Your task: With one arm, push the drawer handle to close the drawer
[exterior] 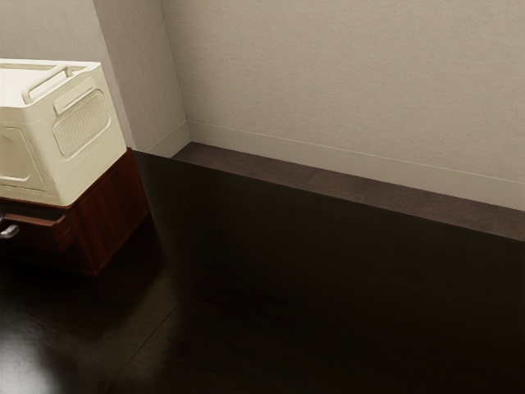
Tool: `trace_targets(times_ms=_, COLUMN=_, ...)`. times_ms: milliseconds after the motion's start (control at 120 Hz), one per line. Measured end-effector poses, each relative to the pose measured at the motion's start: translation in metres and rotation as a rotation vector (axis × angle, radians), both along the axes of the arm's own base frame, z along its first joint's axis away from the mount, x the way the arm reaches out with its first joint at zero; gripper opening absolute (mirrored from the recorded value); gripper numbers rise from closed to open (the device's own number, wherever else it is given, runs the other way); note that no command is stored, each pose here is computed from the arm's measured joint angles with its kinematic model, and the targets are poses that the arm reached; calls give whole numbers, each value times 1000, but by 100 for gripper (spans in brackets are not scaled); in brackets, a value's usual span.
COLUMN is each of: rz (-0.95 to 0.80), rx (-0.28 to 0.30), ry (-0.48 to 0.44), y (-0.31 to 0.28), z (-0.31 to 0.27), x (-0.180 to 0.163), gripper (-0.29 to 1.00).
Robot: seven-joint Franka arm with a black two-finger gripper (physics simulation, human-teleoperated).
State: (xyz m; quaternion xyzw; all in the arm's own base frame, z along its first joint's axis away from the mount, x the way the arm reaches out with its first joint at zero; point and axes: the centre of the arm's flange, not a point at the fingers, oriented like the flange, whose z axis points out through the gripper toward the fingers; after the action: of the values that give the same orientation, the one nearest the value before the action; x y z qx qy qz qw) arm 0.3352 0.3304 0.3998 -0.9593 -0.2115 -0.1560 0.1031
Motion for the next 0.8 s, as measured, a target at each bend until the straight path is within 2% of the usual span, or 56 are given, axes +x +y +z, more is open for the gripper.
trace_targets(times_ms=267, rz=-4, rx=35, ry=-67, y=-7, z=1, x=20, gripper=-8)
trace_targets(times_ms=550, rz=-1, rx=59, ry=-97, y=-13, z=-2, x=36, gripper=-8)
trace_targets(times_ms=650, rz=18, rx=51, ry=-96, y=-11, z=-6, x=30, gripper=-8)
trace_targets(times_ms=800, rz=46, rx=8, ry=-79, y=-9, z=6, x=17, gripper=-8)
